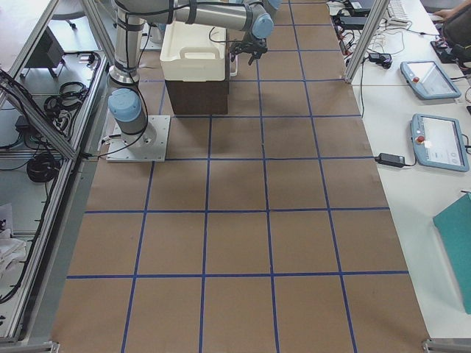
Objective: Place scissors in drawer with both arms
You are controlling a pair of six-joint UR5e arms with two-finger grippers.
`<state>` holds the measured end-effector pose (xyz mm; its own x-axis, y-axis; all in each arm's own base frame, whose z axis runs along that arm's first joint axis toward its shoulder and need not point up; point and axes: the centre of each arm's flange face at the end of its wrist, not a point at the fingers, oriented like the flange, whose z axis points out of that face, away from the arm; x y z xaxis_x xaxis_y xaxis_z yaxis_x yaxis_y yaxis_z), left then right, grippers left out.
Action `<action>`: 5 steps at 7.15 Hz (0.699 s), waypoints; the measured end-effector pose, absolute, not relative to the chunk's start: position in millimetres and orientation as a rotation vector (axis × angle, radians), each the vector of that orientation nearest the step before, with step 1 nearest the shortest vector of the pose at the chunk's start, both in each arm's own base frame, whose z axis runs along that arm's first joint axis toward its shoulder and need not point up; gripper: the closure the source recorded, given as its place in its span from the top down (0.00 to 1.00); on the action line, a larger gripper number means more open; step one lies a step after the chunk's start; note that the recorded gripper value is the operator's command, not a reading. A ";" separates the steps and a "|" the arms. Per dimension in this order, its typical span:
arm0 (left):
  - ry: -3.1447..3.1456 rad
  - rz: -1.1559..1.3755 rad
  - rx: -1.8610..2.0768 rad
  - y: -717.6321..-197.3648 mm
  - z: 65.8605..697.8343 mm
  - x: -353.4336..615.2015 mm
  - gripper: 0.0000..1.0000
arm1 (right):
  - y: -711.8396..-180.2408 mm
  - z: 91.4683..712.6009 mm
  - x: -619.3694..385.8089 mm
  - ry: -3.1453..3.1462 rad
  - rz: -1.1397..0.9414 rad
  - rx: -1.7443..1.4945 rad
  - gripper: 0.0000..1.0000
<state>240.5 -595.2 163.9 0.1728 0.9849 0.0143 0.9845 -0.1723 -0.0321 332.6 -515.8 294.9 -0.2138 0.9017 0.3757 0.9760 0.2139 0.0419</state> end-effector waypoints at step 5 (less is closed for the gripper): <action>-2.012 0.015 -2.382 -597.8 168.0 242.9 0.68 | -512.0 280.8 331.5 -2.209 -0.419 -1.745 1.00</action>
